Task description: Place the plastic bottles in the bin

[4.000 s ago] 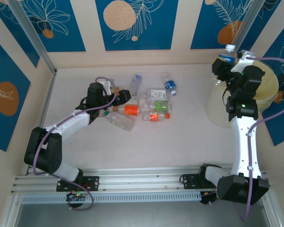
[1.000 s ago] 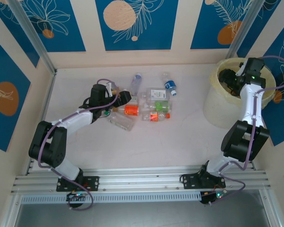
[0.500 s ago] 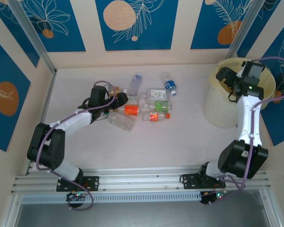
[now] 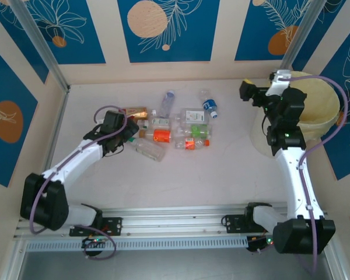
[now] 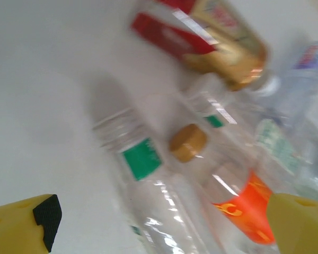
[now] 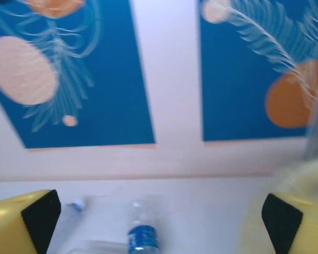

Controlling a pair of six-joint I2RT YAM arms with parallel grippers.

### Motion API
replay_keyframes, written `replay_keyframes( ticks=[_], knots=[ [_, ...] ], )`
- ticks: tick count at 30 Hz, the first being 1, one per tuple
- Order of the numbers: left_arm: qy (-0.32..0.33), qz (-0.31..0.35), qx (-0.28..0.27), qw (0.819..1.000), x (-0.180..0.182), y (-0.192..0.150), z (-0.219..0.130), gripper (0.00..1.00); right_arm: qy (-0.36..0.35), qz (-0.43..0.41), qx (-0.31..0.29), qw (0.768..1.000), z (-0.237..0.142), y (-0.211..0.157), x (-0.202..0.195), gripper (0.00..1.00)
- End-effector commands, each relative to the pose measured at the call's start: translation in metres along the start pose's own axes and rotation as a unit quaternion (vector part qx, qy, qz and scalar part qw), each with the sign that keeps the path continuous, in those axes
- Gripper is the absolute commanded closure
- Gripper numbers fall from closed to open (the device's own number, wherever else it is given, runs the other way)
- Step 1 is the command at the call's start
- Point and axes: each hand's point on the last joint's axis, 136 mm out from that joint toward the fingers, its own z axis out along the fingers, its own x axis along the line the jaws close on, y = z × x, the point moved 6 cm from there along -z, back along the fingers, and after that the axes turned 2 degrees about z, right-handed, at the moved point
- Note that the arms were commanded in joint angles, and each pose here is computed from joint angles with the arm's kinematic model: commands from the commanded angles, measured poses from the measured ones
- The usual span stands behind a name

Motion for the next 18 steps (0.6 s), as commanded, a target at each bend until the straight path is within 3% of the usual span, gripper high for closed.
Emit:
replay_keyframes(
  ticks=[1,7,11,18],
  knots=[
    [0.07,-0.079,0.016,0.994,0.013,0.0,0.011,0.0,0.052,-0.027,-0.057,0.997,-0.018,0.023,0.033,0.0],
    [0.083,-0.159,0.019,0.984,0.008,0.005,0.039,0.12,0.133,-0.005,-0.003,0.991,-0.022,-0.016,0.071,0.0],
    [0.1,-0.206,0.028,0.973,0.015,0.004,0.059,0.17,0.134,-0.028,0.031,0.99,-0.021,-0.037,0.083,0.0],
    [0.081,-0.21,0.032,0.974,0.009,0.011,0.085,0.24,0.165,0.045,0.076,0.982,-0.012,-0.073,0.092,0.0]
  ],
)
